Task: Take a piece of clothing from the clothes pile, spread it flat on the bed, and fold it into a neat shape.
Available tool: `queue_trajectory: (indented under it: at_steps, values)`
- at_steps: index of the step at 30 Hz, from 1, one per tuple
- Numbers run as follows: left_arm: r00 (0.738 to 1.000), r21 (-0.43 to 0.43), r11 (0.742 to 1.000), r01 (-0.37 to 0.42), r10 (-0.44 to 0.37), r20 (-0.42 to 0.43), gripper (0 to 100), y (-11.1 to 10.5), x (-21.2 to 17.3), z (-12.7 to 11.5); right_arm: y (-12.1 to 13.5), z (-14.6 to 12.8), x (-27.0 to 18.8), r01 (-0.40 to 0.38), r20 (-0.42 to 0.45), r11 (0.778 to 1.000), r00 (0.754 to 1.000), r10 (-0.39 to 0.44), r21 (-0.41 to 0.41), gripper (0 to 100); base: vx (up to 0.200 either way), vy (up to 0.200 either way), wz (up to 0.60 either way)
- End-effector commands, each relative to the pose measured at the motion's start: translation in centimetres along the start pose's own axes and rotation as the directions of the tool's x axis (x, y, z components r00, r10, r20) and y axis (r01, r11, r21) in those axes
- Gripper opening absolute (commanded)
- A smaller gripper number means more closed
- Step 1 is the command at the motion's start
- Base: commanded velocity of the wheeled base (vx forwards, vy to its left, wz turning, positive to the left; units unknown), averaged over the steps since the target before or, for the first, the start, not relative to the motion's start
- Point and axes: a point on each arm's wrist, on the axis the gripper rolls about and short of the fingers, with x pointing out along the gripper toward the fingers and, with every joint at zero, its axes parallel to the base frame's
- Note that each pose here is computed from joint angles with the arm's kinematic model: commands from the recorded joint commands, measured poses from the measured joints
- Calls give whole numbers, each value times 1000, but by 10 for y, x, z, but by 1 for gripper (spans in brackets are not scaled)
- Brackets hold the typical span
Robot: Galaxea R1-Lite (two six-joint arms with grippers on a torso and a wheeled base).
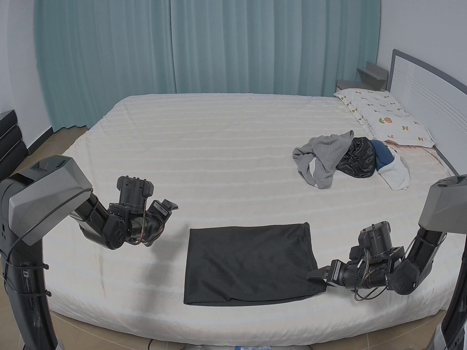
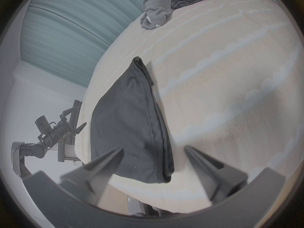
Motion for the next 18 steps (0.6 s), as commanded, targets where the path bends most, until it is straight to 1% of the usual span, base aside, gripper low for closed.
queue_trajectory:
  at_steps: [1,6,18]
  values:
    - [1000,1,1000,-5,5,-4,100,1,2,-2,1,-4,-5,0,-6,1000,1000,0,-5,0,0,0,0]
    - [1000,1,1000,-6,6,-2,100,1,2,-2,-1,-11,-9,14,-25,1000,1000,-15,-11,0,0,0,0]
    - [1000,2,1000,-4,4,-5,100,1,2,-2,-3,-12,-15,19,-18,1000,1000,-19,-15,0,0,0,0]
